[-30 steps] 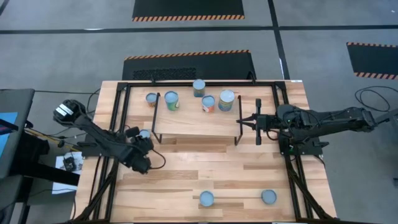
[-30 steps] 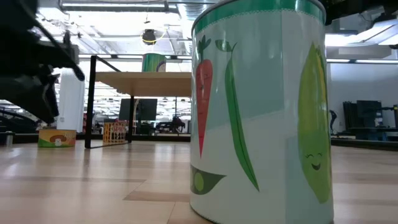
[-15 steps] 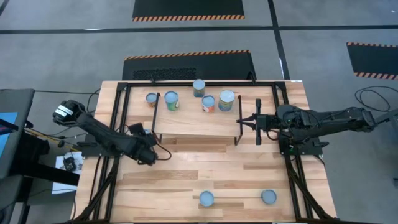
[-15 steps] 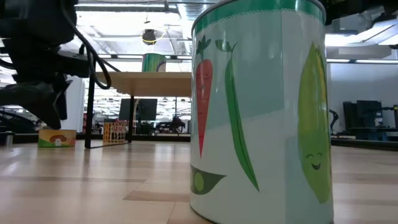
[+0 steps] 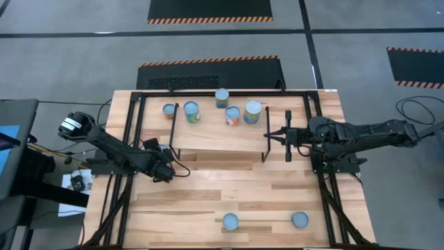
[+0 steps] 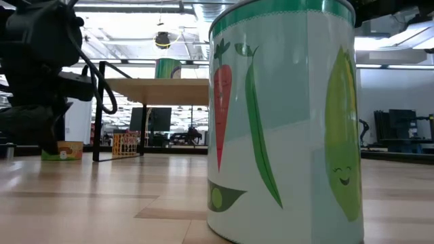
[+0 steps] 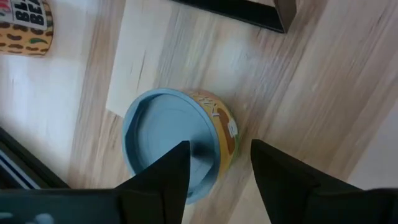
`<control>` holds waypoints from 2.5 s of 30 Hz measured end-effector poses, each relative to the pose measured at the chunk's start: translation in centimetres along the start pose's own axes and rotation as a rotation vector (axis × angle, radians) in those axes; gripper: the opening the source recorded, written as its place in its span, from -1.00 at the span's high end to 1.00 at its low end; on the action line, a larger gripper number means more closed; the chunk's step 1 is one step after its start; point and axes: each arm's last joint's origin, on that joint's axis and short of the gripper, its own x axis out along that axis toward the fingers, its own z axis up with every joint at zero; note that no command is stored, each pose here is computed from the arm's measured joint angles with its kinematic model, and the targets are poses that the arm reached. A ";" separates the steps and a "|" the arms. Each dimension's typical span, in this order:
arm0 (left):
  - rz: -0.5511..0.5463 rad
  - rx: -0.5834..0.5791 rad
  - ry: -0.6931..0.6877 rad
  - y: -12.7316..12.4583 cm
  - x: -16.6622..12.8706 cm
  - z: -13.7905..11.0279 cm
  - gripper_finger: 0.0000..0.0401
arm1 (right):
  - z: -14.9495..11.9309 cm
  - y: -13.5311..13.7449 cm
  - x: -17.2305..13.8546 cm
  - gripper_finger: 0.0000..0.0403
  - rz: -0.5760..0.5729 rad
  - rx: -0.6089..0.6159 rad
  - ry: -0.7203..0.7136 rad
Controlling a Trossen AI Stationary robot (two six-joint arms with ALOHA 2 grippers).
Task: Pick and place cans onto a shelf
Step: Put the yellow can on the shelf
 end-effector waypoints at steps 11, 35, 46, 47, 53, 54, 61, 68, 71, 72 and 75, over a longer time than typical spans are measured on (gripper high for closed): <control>0.005 0.016 -0.005 0.0 0.0 0.0 0.82 | 0.0 0.0 0.0 0.95 0.000 0.002 0.000; -0.807 0.076 -0.080 -1.3 -10.2 1.3 0.99 | 0.0 0.0 0.0 0.95 0.000 0.008 0.000; -0.612 0.106 -0.594 2.0 -16.7 8.8 0.99 | 0.1 0.0 0.0 0.95 -0.002 0.011 -0.005; -0.597 0.125 -0.595 2.3 -16.9 9.8 0.99 | 0.0 0.0 0.0 0.95 -0.001 0.011 -0.005; -0.496 0.232 -0.514 4.6 -15.8 15.9 0.99 | 0.0 0.0 0.0 0.95 0.000 0.010 0.000; -0.481 0.239 -0.486 5.1 -15.4 16.8 0.99 | 0.0 0.0 0.0 0.95 0.000 0.010 -0.001; -0.331 0.210 -0.384 9.1 -12.9 22.3 0.99 | -0.1 0.0 0.0 0.95 0.002 0.009 0.006; -0.293 0.211 -0.300 12.3 -9.5 25.1 0.99 | -0.1 0.0 0.0 0.95 0.003 0.008 0.007; -0.284 0.200 -0.269 13.3 -7.9 25.7 0.99 | -0.1 0.0 0.0 0.95 0.003 0.008 0.007; -0.281 0.191 -0.258 13.6 -7.5 25.8 0.99 | -0.1 0.0 0.0 0.95 0.003 0.008 0.007; -0.272 0.172 -0.252 14.5 -7.0 25.9 0.99 | -0.1 0.0 0.0 0.95 0.003 0.008 0.007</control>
